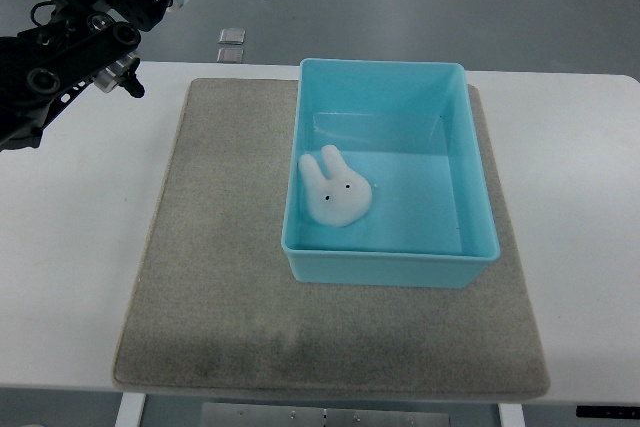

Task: Place white toy into blue box with left hand

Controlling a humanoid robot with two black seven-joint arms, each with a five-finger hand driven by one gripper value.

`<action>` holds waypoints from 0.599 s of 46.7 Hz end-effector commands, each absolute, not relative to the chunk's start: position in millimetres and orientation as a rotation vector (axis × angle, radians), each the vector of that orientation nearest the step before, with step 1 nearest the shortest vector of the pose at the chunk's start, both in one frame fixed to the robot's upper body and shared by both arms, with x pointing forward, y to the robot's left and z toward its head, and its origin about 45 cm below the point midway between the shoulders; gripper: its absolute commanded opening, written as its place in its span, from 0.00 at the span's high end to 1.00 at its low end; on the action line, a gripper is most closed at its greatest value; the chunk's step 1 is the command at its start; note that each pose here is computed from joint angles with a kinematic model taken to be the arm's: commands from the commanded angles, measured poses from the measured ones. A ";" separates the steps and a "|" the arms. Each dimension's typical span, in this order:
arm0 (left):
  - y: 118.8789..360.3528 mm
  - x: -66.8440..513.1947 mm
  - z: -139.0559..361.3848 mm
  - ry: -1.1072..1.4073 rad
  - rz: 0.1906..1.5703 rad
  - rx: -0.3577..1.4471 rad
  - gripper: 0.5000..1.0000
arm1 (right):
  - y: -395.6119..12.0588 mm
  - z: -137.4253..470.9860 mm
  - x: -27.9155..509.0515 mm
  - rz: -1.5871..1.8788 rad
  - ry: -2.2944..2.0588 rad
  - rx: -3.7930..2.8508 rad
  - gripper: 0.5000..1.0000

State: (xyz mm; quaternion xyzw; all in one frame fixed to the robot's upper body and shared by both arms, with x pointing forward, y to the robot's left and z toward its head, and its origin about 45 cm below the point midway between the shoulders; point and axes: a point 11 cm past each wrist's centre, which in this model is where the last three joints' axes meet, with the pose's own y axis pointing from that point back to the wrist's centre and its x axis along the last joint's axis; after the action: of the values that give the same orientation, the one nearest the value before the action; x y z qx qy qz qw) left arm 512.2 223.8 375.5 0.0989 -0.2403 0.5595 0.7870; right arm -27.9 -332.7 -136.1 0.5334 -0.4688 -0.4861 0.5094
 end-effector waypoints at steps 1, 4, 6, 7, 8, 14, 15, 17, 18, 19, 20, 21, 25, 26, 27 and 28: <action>238.5 517.0 372.9 -0.379 1.296 0.142 0.11 | -332.7 -136.1 -28.0 -1.170 -1.128 1.285 0.13; 253.4 521.4 369.3 -0.278 1.361 0.097 0.11 | -332.7 -136.1 -28.0 -1.170 -1.128 1.285 0.13; 263.2 524.2 367.4 -0.215 1.402 0.064 0.11 | -332.7 -136.1 -28.0 -1.171 -1.129 1.284 0.13; 268.0 525.5 366.4 -0.183 1.423 0.047 0.11 | -332.7 -136.1 -28.0 -1.170 -1.128 1.285 0.13; 272.7 526.8 365.0 -0.151 1.443 0.031 0.11 | -332.7 -136.1 -28.0 -1.171 -1.129 1.284 0.13; 292.1 533.2 358.5 0.048 1.544 -0.097 0.11 | -332.7 -136.1 -28.0 -1.170 -1.128 1.285 0.13; 295.0 534.1 357.2 0.072 1.558 -0.113 0.11 | -332.7 -136.1 -28.0 -1.171 -1.129 1.284 0.13; 300.9 535.9 356.7 0.114 1.586 -0.149 0.11 | -332.7 -136.1 -28.0 -1.170 -1.128 1.285 0.13; 303.8 536.7 356.3 0.134 1.599 -0.166 0.11 | -332.7 -136.1 -28.0 -1.170 -1.128 1.285 0.13; 305.6 537.7 356.3 0.153 1.610 -0.183 0.11 | -332.7 -136.1 -28.0 -1.170 -1.128 1.285 0.13; 307.7 538.6 356.1 0.171 1.622 -0.201 0.11 | -332.7 -136.1 -28.0 -1.171 -1.129 1.284 0.13; 309.5 539.2 354.9 0.192 1.632 -0.217 0.11 | -332.7 -136.1 -28.0 -1.171 -1.129 1.284 0.13; 315.4 541.7 353.1 0.258 1.666 -0.280 0.11 | -332.7 -136.1 -28.0 -1.170 -1.128 1.285 0.13; 315.7 542.2 350.9 0.273 1.670 -0.290 0.10 | -332.7 -136.1 -28.0 -1.171 -1.129 1.284 0.13; 316.5 542.4 349.2 0.285 1.674 -0.298 0.10 | -332.7 -136.1 -28.0 -1.171 -1.129 1.284 0.13; 317.1 542.9 347.7 0.297 1.677 -0.305 0.10 | -332.7 -136.1 -28.0 -1.171 -1.129 1.284 0.13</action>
State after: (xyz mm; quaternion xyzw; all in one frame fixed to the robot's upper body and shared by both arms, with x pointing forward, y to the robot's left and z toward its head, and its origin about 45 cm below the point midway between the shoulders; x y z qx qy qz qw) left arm 541.9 314.7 353.1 -0.1236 0.1134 0.7347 0.6573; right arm -28.0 -332.7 -136.1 0.5335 -0.4685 -0.4860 0.5096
